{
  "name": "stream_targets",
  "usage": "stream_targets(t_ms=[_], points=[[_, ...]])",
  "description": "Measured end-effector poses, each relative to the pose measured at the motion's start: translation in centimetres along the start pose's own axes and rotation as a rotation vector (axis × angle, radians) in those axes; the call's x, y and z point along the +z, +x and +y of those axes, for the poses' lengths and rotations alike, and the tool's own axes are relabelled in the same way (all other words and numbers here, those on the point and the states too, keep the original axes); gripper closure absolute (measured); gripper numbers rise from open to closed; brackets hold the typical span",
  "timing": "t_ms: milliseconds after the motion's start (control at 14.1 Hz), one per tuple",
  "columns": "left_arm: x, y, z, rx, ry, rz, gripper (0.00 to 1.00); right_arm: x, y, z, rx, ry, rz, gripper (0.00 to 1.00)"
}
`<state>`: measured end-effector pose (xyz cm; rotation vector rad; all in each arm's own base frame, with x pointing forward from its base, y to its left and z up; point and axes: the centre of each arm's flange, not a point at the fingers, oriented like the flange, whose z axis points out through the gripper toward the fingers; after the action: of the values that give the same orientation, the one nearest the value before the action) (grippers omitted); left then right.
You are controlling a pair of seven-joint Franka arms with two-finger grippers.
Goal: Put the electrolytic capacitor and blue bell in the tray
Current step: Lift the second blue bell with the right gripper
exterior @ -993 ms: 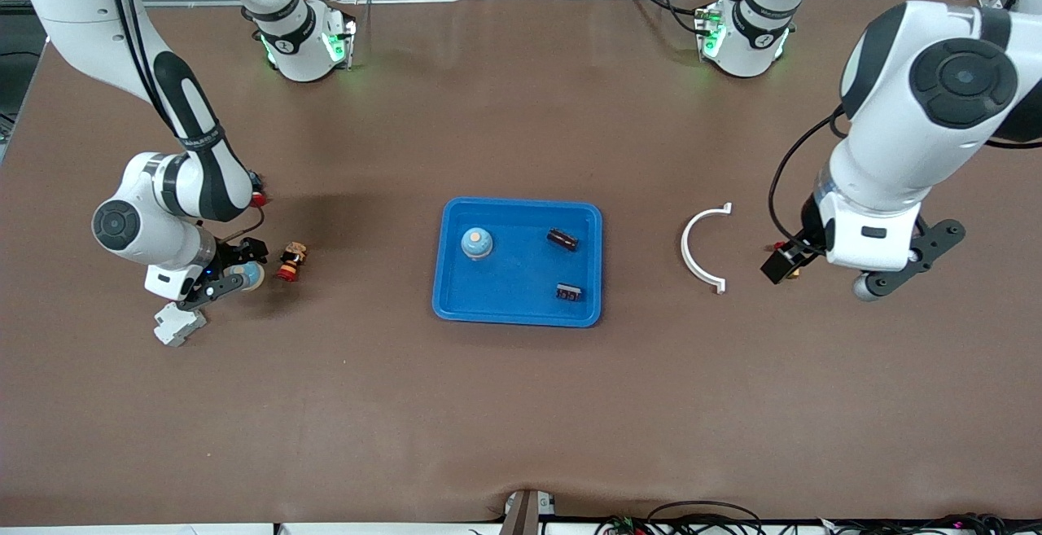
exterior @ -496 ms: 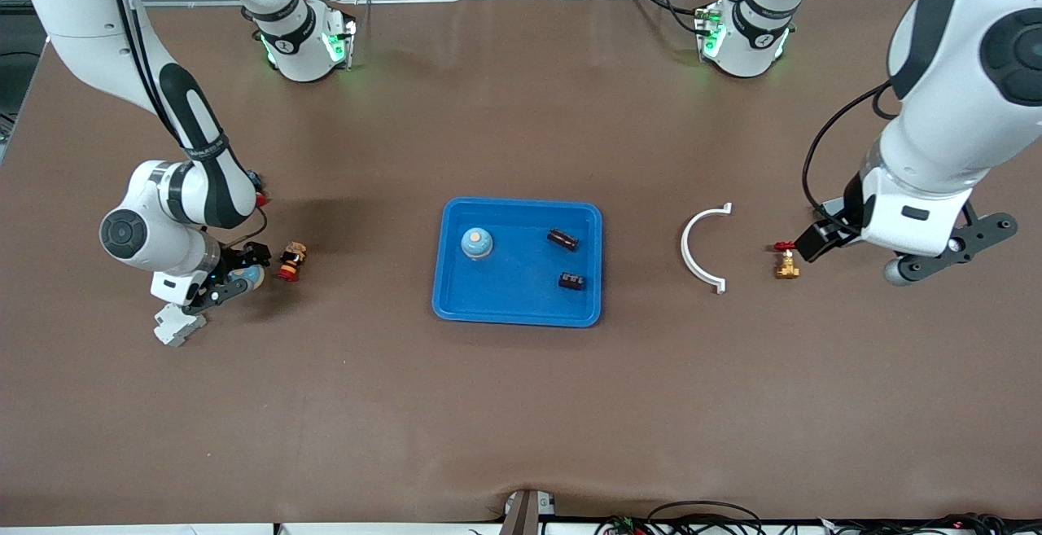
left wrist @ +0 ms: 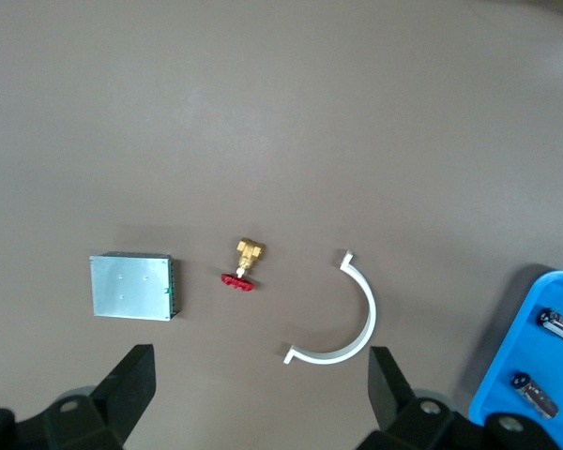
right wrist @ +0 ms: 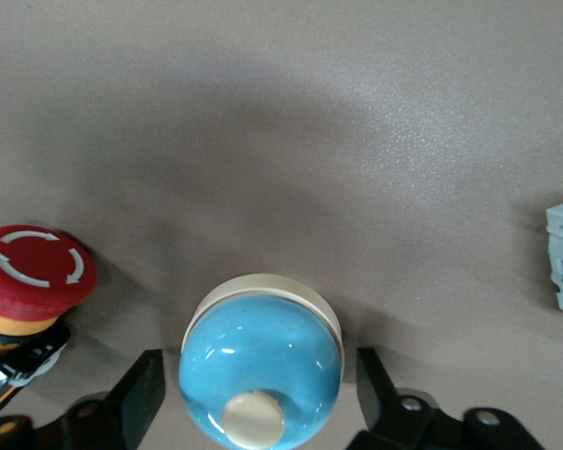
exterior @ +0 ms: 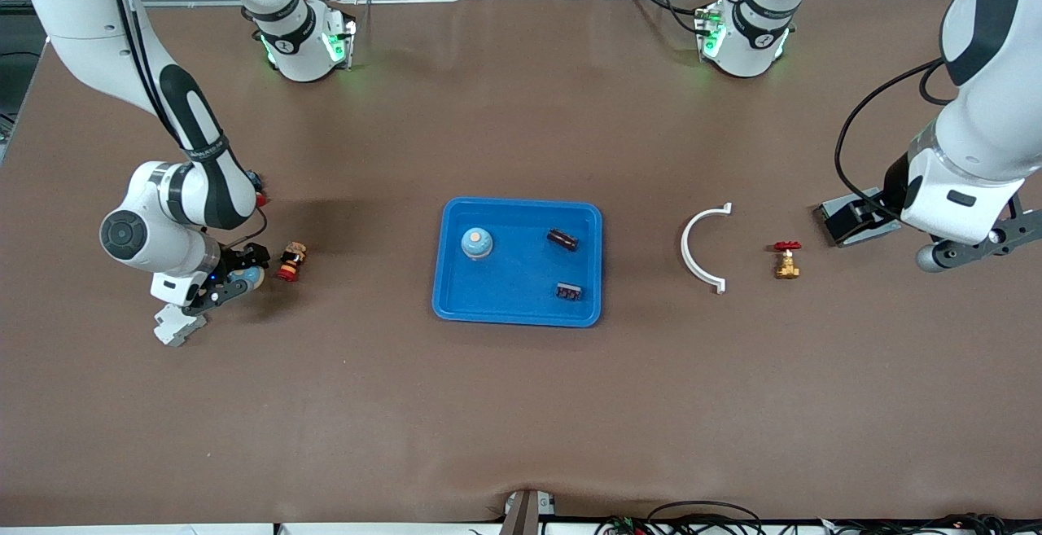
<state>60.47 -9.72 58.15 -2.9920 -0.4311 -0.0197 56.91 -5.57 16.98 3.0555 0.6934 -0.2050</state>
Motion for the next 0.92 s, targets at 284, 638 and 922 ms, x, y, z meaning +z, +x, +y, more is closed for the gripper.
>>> stream_targets(t_ms=[284,638,922], points=[[-1.1,0.0,-2.0,-0.004,0.006,0.007,0.0,-0.1,0.1,0.1,-0.011,-0.002,0.002,0.34],[-1.3,0.0,-2.4,-0.011,0.007,0.009,0.0,-0.3,0.2,0.1,-0.012,0.006,-0.008,0.34],[-1.1,0.4,-3.4,0.003,-0.006,-0.001,0.0,-1.7,0.9,0.3,0.01,0.06,-0.045,0.34]])
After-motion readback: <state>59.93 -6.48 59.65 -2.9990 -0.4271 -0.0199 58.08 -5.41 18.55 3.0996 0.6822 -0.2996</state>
